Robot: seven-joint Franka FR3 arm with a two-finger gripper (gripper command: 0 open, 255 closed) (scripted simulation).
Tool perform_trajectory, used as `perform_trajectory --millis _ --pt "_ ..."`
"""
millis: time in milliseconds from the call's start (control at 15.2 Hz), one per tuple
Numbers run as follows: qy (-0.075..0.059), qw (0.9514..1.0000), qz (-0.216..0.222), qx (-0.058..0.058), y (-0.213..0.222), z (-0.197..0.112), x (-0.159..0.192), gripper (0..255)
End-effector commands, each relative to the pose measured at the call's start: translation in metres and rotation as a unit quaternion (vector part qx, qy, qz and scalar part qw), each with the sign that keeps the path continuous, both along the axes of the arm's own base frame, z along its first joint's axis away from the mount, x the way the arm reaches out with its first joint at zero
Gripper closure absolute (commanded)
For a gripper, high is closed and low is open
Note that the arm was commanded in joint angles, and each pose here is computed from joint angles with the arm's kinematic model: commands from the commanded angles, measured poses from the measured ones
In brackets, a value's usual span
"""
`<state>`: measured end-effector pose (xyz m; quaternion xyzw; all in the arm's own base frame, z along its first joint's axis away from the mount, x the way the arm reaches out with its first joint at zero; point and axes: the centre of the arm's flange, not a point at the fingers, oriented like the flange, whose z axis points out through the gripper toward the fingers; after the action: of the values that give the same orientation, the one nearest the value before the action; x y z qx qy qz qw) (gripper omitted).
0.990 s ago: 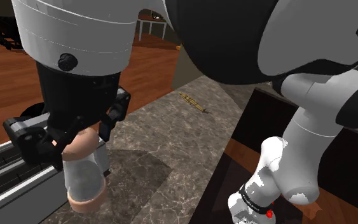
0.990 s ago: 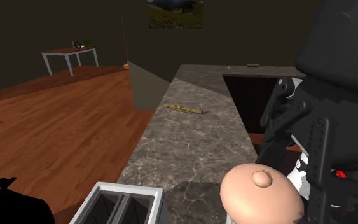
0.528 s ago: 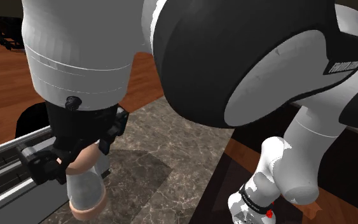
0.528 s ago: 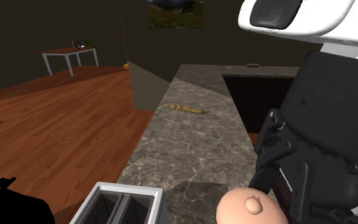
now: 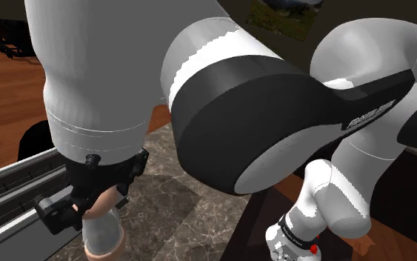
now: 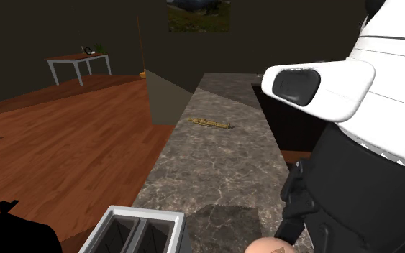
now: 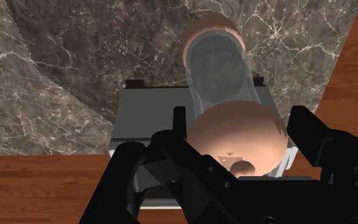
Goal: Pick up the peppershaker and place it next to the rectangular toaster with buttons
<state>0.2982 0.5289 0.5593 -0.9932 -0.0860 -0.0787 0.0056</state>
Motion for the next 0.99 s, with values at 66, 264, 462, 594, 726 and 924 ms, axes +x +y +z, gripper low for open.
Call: perform_trajectory --millis 66,264,462,594,726,924 --pt "0.000 1.0000 0.000 0.000 0.000 -0.016 0.001 255" --pt "0.000 1.0000 0.000 0.000 0.000 -0.031 0.001 255" --pt "0.000 1.0000 0.000 0.000 0.000 -0.047 0.001 255" --pt "0.000 1.0000 0.000 0.000 0.000 -0.058 0.001 255" --pt "0.000 1.0000 0.000 0.000 0.000 -0.068 0.001 255" --pt "0.000 1.0000 0.000 0.000 0.000 -0.084 0.001 255"
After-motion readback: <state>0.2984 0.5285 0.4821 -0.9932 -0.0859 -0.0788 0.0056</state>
